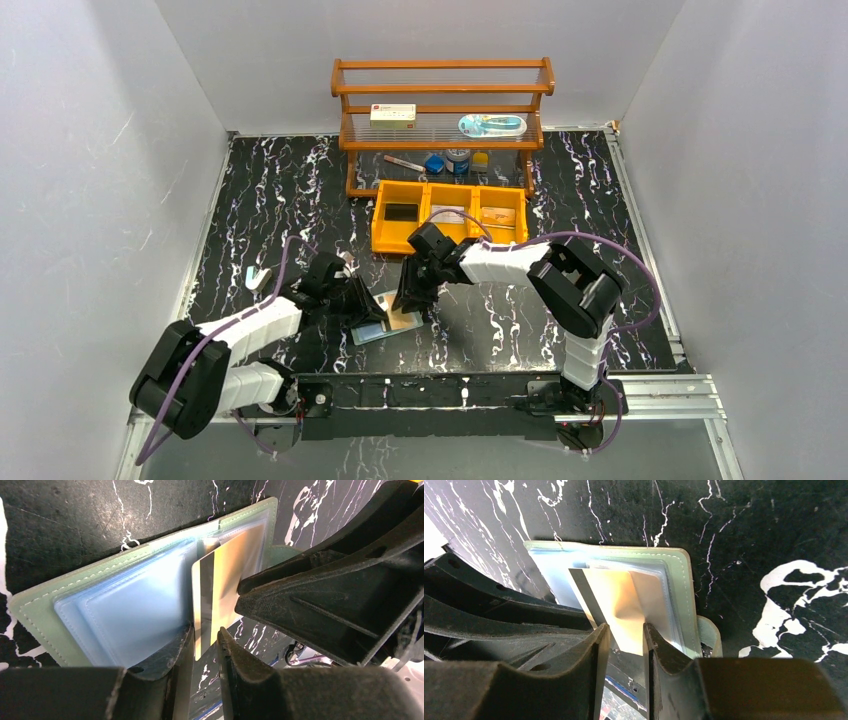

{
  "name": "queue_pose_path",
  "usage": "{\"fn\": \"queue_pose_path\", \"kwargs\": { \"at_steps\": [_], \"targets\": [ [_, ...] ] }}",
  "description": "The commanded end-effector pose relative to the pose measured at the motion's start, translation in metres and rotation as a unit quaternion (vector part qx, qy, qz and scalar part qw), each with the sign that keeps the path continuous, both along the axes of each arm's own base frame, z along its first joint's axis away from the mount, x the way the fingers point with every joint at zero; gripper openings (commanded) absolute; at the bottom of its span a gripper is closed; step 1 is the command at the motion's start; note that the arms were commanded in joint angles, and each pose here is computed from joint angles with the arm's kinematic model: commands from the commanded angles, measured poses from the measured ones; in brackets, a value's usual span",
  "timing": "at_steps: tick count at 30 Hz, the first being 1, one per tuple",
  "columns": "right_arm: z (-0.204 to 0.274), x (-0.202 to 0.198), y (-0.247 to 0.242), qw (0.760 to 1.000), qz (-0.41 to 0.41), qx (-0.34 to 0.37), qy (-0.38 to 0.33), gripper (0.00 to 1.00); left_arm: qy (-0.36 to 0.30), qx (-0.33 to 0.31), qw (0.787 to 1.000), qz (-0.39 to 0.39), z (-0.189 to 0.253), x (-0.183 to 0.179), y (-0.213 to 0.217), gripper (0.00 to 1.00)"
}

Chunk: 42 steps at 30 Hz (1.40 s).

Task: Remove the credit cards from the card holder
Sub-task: Remove the credit card from the card holder.

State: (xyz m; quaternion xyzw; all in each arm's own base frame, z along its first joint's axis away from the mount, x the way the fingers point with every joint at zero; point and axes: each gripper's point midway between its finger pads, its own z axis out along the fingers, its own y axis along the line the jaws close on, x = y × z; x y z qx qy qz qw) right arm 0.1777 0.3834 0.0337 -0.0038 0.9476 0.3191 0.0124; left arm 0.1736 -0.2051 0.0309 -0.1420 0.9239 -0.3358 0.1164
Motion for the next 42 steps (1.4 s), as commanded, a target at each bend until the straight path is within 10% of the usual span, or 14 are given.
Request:
{"fn": "queue_pose_path", "kwargs": {
  "at_steps": [1,19,42],
  "targets": [
    [-0.018,-0.012,-0.016,0.999,0.0,-0.037,0.016,0.38,-0.009,-0.055,0.998,-0.002,0.015,0.005,-0.016,0.21],
    [-0.019,-0.019,-0.01,0.999,0.002,-0.011,0.033,0.32,0.006,-0.078,0.992,0.099,0.005,0.014,-0.009,0.08],
    [0.003,0.009,-0.02,1.0,-0.013,-0.024,-0.013,0.37,-0.043,0.069,0.996,0.035,0.033,-0.007,0.037,0.0]
  ]
}}
